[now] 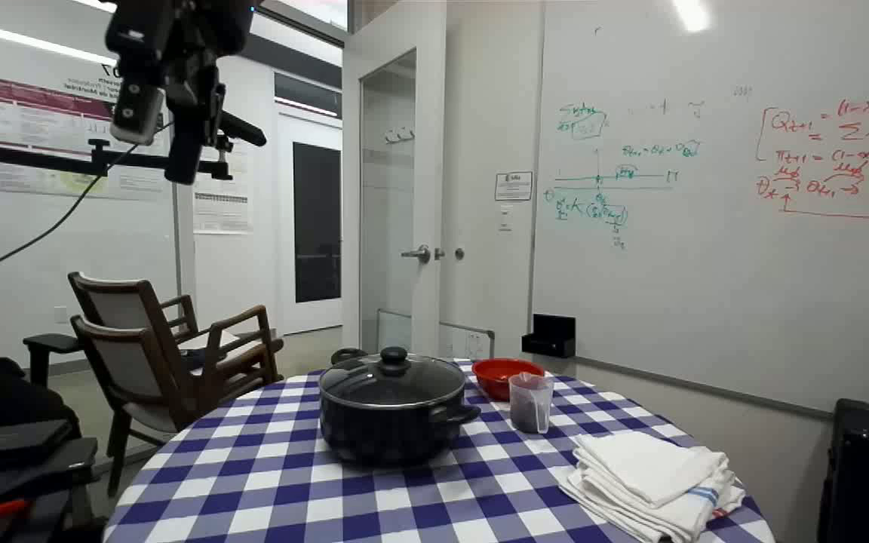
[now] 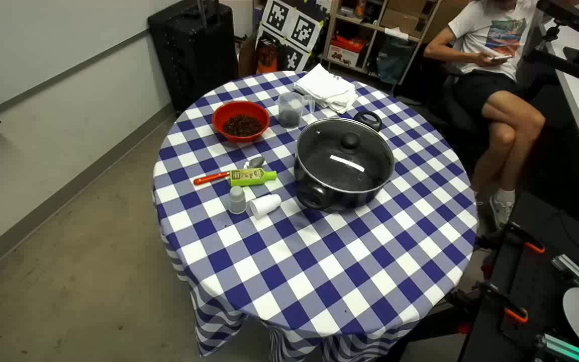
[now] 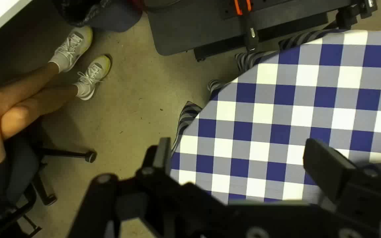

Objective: Remove the glass lid from the black pot.

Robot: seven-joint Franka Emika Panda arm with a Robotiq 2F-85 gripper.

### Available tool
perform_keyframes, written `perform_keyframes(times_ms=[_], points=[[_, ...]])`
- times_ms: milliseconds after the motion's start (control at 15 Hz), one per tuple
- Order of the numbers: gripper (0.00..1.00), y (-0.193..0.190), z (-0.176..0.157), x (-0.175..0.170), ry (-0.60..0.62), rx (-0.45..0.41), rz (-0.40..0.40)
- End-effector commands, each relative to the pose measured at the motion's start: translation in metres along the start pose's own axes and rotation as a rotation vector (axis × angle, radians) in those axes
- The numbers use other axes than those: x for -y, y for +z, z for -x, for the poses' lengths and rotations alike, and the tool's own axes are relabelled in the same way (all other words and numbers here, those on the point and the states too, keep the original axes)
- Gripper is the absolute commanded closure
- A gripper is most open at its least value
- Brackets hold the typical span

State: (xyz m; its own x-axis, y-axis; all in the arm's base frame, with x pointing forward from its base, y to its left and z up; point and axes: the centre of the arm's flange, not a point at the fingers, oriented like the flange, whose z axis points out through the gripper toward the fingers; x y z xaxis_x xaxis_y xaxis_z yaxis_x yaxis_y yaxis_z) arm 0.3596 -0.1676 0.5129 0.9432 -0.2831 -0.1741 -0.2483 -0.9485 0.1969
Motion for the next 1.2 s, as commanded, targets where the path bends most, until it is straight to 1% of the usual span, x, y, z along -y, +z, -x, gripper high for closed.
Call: perform_keyframes(times_ms=[0, 200, 267, 333, 467, 600, 733, 867, 1133], points=[[0.0, 0.0, 0.0, 0.0, 0.0, 0.0, 0.0], [0.0, 0.0, 0.0, 0.0, 0.0, 0.0, 0.0], [0.0, 0.004, -0.005, 0.0, 0.005, 0.003, 0.001], [0.0, 0.01, -0.018, 0.005, -0.036, 0.028, -0.014], [0.0, 0.014, -0.04, 0.022, -0.085, 0.025, -0.013], [0.0, 0.011, -0.066, 0.052, -0.145, -0.006, 0.009], [0.0, 0.004, -0.091, 0.087, -0.205, -0.058, 0.046], [0.0, -0.014, -0.115, 0.128, -0.282, -0.125, 0.063], [0.0, -0.032, -0.149, 0.202, -0.414, -0.227, 0.055]])
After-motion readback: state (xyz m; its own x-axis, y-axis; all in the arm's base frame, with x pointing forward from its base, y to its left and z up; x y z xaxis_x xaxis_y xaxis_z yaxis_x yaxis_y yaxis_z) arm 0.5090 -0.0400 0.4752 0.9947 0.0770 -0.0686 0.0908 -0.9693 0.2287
